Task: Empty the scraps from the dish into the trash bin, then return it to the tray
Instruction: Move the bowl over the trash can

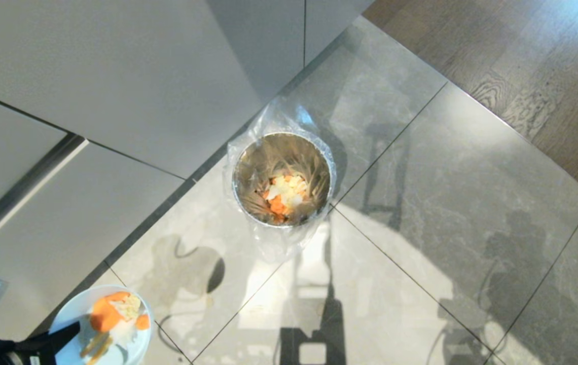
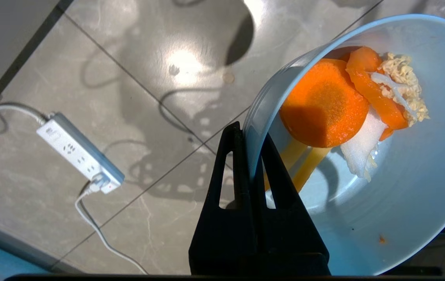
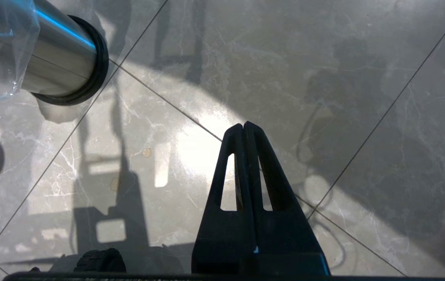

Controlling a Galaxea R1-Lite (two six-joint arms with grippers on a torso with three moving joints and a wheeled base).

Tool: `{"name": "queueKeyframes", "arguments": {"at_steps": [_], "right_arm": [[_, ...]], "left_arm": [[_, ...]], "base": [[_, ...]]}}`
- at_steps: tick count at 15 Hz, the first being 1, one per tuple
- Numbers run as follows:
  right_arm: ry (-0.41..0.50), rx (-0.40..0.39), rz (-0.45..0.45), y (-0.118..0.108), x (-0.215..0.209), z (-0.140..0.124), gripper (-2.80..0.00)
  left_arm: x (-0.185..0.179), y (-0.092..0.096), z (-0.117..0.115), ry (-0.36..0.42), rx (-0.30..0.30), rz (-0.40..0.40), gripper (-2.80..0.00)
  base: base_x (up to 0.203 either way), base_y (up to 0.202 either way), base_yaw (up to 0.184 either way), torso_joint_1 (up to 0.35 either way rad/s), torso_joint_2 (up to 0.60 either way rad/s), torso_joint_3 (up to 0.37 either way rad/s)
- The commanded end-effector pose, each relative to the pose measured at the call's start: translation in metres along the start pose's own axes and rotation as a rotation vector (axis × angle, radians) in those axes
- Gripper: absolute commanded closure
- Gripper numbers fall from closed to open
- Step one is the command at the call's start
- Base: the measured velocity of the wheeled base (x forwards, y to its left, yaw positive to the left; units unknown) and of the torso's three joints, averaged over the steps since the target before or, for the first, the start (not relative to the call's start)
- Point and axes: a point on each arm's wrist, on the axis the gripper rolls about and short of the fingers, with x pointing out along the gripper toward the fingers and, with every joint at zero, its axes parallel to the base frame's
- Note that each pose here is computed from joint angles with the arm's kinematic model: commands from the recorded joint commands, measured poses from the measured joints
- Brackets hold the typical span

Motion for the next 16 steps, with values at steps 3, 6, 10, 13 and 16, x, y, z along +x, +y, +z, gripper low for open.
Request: {"name": "queueKeyframes", "arguments": {"at_steps": [3, 6, 10, 13, 16], "right_arm": [[-0.001, 0.0, 0.001, 0.0, 0.0, 0.0, 0.0], [-0.001, 0.0, 0.0, 0.0, 0.0, 0.0, 0.0], [-0.001, 0.001, 0.001, 0.0, 0.0, 0.0, 0.0], [-0.001, 0.001, 0.001, 0.0, 0.0, 0.0, 0.0], [-0.001, 0.001, -0.001, 0.0, 0.0, 0.0, 0.0]], "left_arm": [[0.021, -0.014, 0.035, 0.009, 0.059, -0.077, 0.0], [0.034, -0.018, 0.054, 0.006, 0.168, -0.085, 0.0], [0.057, -0.026, 0.088, -0.025, 0.305, -0.098, 0.0], [0.079, -0.039, 0.114, -0.049, 0.408, -0.13, 0.0], [0.095, -0.058, 0.143, -0.104, 0.445, -0.173, 0.0]], "base": [[0.0, 0.0, 0.0, 0.0, 0.0, 0.0], [0.0, 0.0, 0.0, 0.0, 0.0, 0.0], [0.0, 0.0, 0.0, 0.0, 0.0, 0.0], [0.0, 0.0, 0.0, 0.0, 0.0, 0.0], [0.0, 0.0, 0.0, 0.0, 0.0, 0.0]]}}
